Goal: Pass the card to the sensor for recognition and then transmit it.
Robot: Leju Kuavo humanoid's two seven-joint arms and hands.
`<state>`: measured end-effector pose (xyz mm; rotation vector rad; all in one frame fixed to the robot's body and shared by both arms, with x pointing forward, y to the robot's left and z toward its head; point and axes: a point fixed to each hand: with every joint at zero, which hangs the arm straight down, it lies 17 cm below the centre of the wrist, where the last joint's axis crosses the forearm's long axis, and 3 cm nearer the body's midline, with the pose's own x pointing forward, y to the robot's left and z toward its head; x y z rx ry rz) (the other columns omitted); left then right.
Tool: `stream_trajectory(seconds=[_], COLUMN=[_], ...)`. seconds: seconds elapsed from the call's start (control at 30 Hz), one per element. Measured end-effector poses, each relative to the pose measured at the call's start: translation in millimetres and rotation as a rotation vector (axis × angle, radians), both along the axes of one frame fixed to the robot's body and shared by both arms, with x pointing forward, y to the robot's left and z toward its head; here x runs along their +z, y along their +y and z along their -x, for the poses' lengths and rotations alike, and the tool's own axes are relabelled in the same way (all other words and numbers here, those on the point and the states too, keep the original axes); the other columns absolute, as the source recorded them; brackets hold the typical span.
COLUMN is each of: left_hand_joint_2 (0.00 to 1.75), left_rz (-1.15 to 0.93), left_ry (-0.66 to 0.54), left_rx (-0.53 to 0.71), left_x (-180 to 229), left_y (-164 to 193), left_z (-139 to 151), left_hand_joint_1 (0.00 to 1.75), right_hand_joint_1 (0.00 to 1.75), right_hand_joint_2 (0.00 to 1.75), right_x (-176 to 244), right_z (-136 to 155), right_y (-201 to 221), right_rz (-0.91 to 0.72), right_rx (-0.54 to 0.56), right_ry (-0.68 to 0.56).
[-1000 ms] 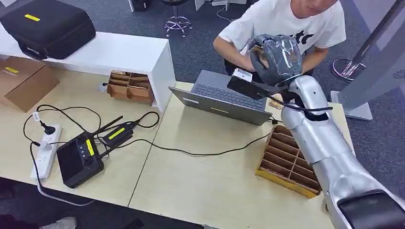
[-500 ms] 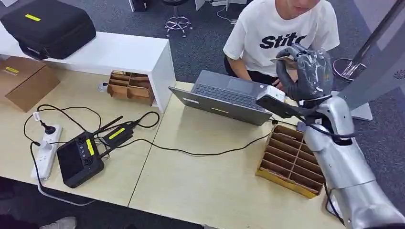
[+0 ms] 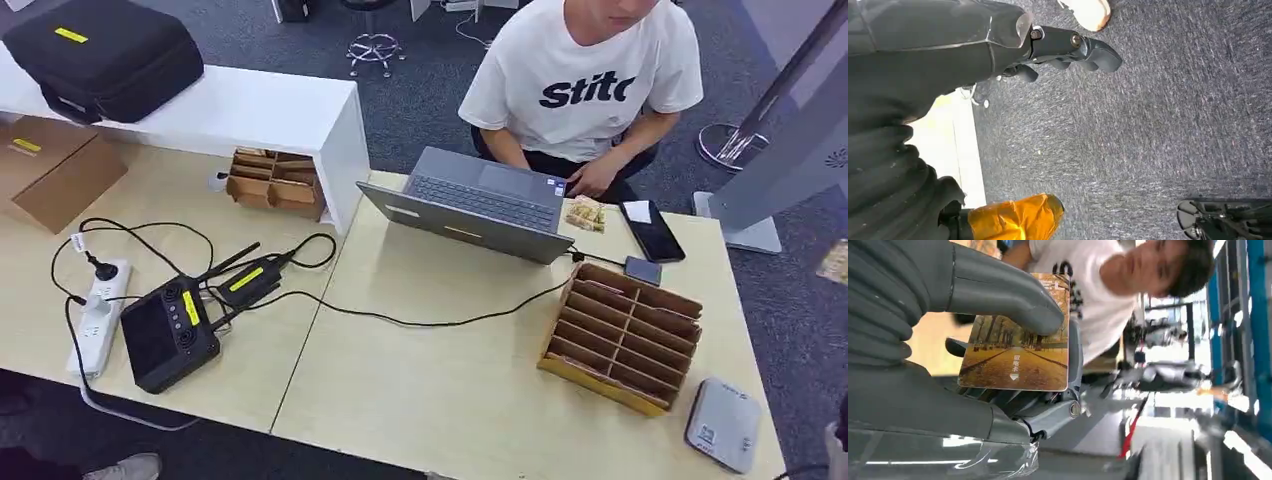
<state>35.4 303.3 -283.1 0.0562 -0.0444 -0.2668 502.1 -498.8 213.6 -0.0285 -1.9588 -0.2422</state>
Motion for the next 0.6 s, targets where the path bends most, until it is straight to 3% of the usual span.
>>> stream_trajectory(seconds=[0.23,0.47,0.6], left_hand_joint_2=[1.75,1.75,1.75], left_rz=[-0.004,-0.005,-0.006], left_ry=[-0.001,-0.001,-0.001], left_rx=[0.013,0.01,0.009], left_x=[0,0,0], left_y=[2,3,4], left_z=[-1,-1,-1], left_hand_joint_1=[0.0,0.0,0.0], right_hand_joint_1=[1.75,1.75,1.75], right_hand_joint_2=[1.75,1.75,1.75], right_x=[-43,-50,-60], right_z=[28,31,29], right_y=[-45,-54,-52], right_rz=[-0.035,-0.025,0.06], right_rx=[-0.114,-0.145,-0.169], right_ry=[0.088,0.12,0.181])
